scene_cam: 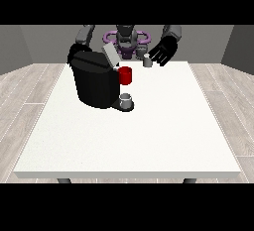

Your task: Insert the coffee pod into the coffee machine and close the lid

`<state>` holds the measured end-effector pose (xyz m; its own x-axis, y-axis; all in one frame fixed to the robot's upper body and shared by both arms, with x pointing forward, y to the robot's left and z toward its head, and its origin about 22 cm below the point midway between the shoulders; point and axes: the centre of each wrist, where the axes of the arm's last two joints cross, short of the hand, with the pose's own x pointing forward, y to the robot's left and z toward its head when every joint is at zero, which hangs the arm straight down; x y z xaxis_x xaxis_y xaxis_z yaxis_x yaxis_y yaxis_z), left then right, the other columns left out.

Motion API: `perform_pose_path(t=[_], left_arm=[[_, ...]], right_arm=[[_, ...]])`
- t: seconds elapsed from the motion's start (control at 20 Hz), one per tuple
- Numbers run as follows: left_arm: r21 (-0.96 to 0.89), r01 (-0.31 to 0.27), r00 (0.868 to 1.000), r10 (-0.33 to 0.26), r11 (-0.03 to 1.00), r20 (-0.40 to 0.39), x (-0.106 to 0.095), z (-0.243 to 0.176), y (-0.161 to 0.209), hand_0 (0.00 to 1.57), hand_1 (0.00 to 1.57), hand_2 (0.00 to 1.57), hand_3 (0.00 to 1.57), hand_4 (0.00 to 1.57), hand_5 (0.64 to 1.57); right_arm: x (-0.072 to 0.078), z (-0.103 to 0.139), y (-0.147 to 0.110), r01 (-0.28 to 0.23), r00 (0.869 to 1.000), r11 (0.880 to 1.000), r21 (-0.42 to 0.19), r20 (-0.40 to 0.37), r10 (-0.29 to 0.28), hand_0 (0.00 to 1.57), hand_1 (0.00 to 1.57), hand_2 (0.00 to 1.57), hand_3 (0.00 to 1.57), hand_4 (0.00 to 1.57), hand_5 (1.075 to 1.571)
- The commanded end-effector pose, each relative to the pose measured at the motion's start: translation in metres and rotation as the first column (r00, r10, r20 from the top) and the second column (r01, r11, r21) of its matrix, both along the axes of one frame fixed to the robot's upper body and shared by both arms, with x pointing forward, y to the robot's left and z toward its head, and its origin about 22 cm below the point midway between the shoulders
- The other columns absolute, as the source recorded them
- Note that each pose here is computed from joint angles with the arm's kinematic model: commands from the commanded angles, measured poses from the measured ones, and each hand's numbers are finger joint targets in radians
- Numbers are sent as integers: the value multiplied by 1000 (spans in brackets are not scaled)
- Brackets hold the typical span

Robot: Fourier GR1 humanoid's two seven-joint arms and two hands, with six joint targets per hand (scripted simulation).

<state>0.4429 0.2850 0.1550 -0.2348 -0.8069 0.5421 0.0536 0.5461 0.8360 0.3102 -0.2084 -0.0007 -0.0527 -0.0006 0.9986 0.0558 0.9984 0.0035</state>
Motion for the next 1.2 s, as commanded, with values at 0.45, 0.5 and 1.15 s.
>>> perform_pose_path(t=[0.45,0.5,1.15], left_arm=[[-44,-67,995,70,997,73,12,74,6,1284,1284,1340,1276,519,1571],[-44,-56,994,60,997,94,15,57,-20,1278,1278,1332,1265,519,1571],[-13,-11,997,12,1000,74,20,87,-40,1326,1326,1335,1233,503,1571]], right_arm=[[0,21,2,-54,997,998,-42,53,56,0,0,0,0,509,1571],[3,25,15,-39,996,999,-21,74,40,0,0,0,0,514,1571],[8,28,13,29,996,999,-32,84,-27,0,0,0,0,480,1571]])
